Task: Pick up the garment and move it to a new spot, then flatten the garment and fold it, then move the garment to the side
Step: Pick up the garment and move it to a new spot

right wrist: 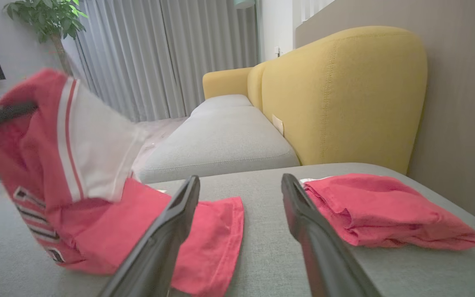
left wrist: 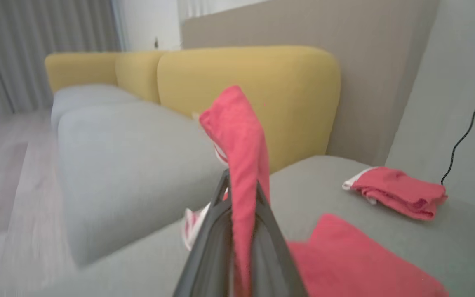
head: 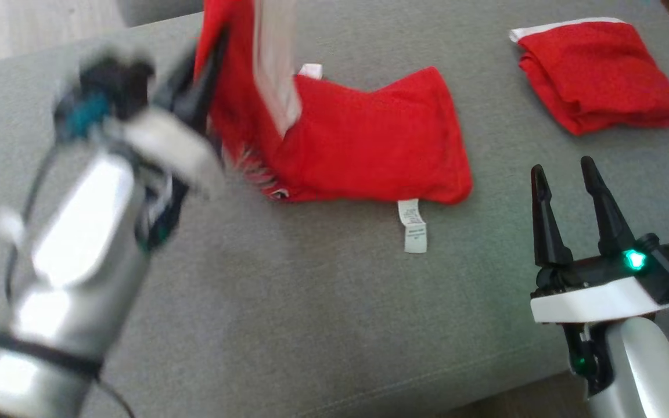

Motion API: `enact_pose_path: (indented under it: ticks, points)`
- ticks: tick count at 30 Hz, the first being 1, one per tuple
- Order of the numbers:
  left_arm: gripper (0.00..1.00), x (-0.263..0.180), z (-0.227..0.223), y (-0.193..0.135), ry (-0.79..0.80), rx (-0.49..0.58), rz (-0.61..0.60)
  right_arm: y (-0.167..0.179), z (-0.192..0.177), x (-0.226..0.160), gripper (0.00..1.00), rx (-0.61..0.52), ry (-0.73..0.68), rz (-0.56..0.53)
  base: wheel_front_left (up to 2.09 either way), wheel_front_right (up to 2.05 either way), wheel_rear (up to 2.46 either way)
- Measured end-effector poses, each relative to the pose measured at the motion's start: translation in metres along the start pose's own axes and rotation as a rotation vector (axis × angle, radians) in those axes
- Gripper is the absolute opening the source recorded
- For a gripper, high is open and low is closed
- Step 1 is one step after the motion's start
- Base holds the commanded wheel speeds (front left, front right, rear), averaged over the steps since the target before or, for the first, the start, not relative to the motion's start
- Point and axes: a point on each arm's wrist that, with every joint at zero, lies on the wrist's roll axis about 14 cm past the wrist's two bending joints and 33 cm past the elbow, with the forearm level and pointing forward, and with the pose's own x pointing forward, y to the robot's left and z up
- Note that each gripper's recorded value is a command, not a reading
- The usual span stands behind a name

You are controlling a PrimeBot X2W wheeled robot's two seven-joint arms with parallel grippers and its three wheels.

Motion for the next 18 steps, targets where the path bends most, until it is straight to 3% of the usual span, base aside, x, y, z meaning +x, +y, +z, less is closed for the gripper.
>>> enact_pose_path:
  ticks: [7,8,9,10,11,14,18]
  points:
    - [0.02,-0.102,-0.086,0.006,0.174,-0.257,0.3,0.016,-0.005,-0.002,1.0,0.023,0.012,0.041,0.0,0.0,0.0]
    - [0.35,-0.117,-0.094,0.002,0.197,-0.285,0.326,0.018,-0.008,-0.006,1.0,0.028,0.022,0.046,0.0,0.0,0.0]
    - [0.49,-0.13,-0.103,-0.003,0.222,-0.307,0.344,0.021,-0.011,-0.01,1.0,0.033,0.032,0.051,0.0,0.0,0.0]
    - [0.87,-0.143,-0.11,-0.008,0.244,-0.328,0.367,0.024,-0.014,-0.014,1.0,0.038,0.041,0.058,0.0,0.0,0.0]
    - [1.0,-0.154,-0.114,-0.011,0.254,-0.351,0.394,0.028,-0.016,-0.017,1.0,0.042,0.048,0.068,0.0,0.0,0.0]
    - [1.0,-0.18,-0.109,-0.016,0.234,-0.37,0.461,0.037,-0.018,-0.028,1.0,0.05,0.057,0.091,0.0,0.0,0.0]
    - [1.0,-0.206,-0.076,-0.011,0.141,-0.288,0.54,0.044,-0.019,-0.039,1.0,0.061,0.058,0.108,0.0,0.0,0.0]
